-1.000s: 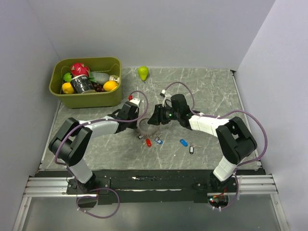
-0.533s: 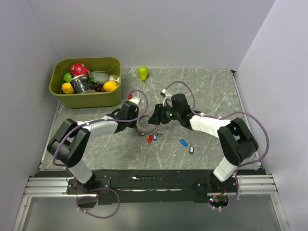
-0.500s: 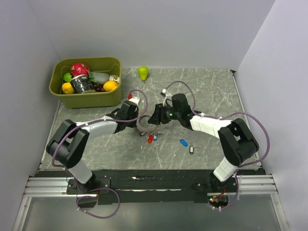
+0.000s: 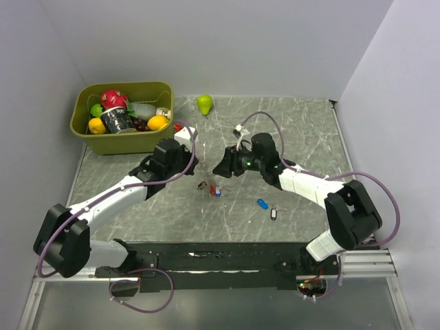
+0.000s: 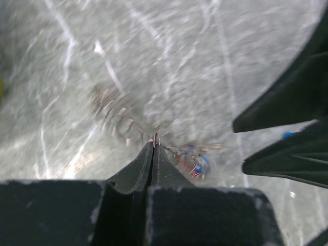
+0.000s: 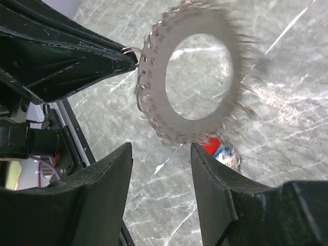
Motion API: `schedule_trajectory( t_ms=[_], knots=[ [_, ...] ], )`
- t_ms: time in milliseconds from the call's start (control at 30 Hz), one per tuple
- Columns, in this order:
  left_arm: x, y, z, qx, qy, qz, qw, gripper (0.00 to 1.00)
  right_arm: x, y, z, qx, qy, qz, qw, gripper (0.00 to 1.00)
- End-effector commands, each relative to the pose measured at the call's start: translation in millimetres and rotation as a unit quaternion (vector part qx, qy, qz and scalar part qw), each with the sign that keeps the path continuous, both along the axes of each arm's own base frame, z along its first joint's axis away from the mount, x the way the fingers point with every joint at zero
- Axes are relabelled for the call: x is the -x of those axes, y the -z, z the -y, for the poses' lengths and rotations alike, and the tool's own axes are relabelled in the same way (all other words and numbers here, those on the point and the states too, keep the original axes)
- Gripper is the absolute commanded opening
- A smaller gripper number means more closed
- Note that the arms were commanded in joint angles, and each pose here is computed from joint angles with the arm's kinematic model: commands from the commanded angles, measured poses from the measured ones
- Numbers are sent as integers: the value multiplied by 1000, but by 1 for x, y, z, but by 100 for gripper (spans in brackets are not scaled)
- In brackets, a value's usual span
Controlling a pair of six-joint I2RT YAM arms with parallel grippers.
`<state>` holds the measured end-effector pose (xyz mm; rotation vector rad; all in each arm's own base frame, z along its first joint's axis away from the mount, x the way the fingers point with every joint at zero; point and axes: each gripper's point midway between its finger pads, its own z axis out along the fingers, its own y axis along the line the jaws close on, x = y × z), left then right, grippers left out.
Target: Put the keys on the keyring
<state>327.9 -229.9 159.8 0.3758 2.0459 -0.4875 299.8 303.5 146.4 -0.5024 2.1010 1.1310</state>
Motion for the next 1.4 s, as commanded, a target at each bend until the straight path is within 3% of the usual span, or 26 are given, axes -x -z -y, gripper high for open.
schedule_trajectory(
  t_ms=[0, 300, 533, 667, 1000, 1233, 1367],
  knots=[
    [10, -40, 25, 46, 80, 55, 994, 1, 0, -40, 0, -30, -16, 77, 996, 57],
    [39, -65, 41, 72, 191, 127, 971, 1, 15, -78, 6, -57, -36, 147, 987, 58],
    [70, -85, 50, 92, 278, 180, 939, 1, 30, -101, 14, -76, -60, 201, 975, 60],
    [90, -95, 59, 109, 337, 186, 917, 1, 48, -123, 20, -117, -107, 254, 954, 58],
    [110, -120, 67, 143, 387, 203, 888, 1, 84, -151, 20, -163, -209, 297, 917, 57],
    [118, -132, 67, 155, 403, 211, 877, 1, 91, -141, 12, -151, -233, 284, 918, 57],
    [121, -135, 69, 157, 413, 209, 873, 1, 89, -141, 10, -144, -227, 288, 919, 63]
  ],
)
